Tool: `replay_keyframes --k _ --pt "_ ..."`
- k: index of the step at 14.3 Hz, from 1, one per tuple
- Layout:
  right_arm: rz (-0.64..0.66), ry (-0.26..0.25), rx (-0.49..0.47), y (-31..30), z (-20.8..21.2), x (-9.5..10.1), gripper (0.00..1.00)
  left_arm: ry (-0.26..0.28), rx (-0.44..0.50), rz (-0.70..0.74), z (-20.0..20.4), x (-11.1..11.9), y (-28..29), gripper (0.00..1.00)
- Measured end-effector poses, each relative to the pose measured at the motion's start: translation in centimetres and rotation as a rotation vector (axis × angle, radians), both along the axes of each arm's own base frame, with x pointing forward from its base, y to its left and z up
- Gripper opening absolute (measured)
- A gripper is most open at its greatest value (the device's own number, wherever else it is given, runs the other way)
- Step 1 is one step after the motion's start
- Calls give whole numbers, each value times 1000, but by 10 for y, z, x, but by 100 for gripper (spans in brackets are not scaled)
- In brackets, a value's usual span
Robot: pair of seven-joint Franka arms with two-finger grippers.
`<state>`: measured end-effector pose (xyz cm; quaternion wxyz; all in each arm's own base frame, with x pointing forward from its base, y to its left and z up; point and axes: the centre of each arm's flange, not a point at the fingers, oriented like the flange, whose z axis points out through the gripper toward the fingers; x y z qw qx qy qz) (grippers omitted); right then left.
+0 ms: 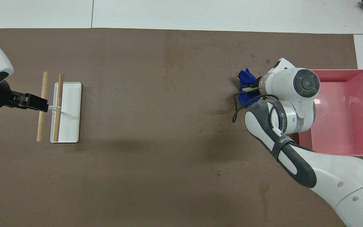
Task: Wipe water with towel using both arms
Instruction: 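Wipe the cloth across the puddle with the right gripper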
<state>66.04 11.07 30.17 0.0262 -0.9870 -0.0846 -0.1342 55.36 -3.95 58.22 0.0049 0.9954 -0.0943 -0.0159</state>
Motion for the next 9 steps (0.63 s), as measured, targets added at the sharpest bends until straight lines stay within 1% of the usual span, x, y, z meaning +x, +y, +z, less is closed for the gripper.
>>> replay_keyframes --k 5,7,8,9 --pt "1 -31 6 5 -1 25 21 2 0 3 -1 0 2 100" --pt "1 -44 8 7 -1 33 21 10 1 6 -2 -1 2 100" --pt "1 -46 9 7 0 38 21 14 1 8 -2 -1 4 100" --pt "0 -36 8 7 1 43 21 15 1 10 -2 -1 4 100"
